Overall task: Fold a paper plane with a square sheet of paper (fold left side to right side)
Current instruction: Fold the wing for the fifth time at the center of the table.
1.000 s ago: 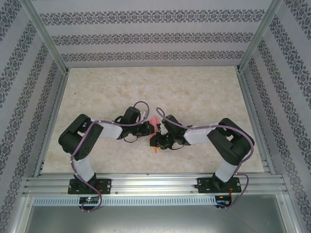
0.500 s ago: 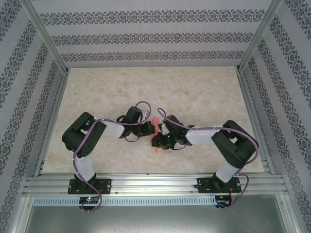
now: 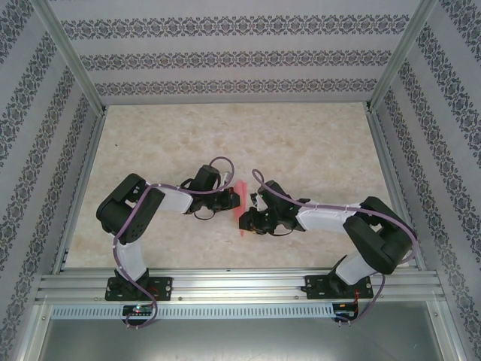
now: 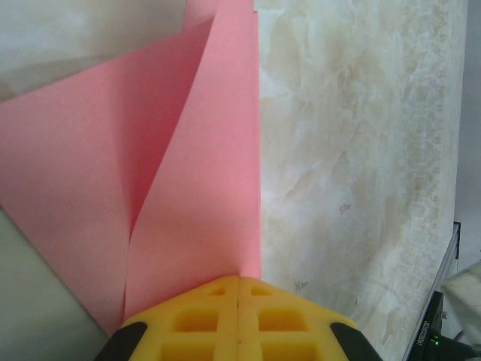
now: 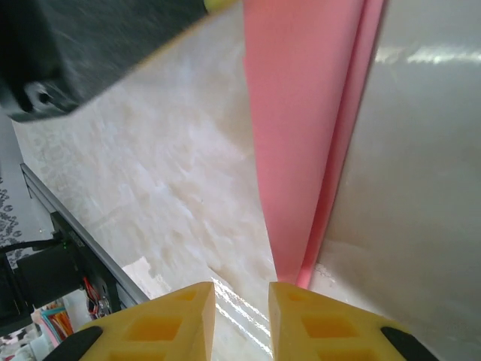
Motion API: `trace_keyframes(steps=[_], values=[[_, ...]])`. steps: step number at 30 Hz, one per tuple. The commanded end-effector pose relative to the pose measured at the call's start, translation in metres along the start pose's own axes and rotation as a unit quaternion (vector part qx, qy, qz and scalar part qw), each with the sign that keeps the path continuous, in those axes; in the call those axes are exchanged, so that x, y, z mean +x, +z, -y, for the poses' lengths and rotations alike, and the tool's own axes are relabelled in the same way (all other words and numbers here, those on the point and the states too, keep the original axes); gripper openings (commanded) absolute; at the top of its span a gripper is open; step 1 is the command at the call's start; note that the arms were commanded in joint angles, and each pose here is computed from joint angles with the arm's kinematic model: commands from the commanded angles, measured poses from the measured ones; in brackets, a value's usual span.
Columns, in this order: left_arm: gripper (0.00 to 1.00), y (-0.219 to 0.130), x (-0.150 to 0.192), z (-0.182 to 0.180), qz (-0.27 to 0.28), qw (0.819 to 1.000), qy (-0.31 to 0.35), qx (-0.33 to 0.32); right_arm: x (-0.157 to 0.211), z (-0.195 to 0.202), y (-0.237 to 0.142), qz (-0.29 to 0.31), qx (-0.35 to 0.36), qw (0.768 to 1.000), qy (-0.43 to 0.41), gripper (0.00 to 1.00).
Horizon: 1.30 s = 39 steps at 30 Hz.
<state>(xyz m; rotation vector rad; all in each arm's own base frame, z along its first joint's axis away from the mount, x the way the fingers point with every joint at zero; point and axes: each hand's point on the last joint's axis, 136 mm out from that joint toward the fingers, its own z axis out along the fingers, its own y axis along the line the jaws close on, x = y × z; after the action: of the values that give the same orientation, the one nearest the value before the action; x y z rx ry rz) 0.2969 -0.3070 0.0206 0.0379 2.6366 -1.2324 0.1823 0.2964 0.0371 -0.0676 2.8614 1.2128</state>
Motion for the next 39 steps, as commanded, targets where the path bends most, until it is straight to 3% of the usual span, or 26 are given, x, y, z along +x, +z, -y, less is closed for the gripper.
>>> trace_keyframes(steps=[1, 29, 39], values=[[0.06, 0.009, 0.017, -0.047, -0.010, 0.997, -0.015, -0.076, 0.006, -0.011, 0.007, -0.007, -0.033, 0.999, 0.003, 0.26], [0.05, 0.008, 0.017, -0.045, -0.007, 0.997, -0.012, -0.074, 0.002, -0.003, 0.025, -0.019, -0.017, 1.000, 0.003, 0.26], [0.04, 0.008, 0.016, -0.048, -0.006, 0.997, -0.011, -0.081, 0.034, 0.043, 0.026, -0.075, 0.090, 0.993, 0.030, 0.26]])
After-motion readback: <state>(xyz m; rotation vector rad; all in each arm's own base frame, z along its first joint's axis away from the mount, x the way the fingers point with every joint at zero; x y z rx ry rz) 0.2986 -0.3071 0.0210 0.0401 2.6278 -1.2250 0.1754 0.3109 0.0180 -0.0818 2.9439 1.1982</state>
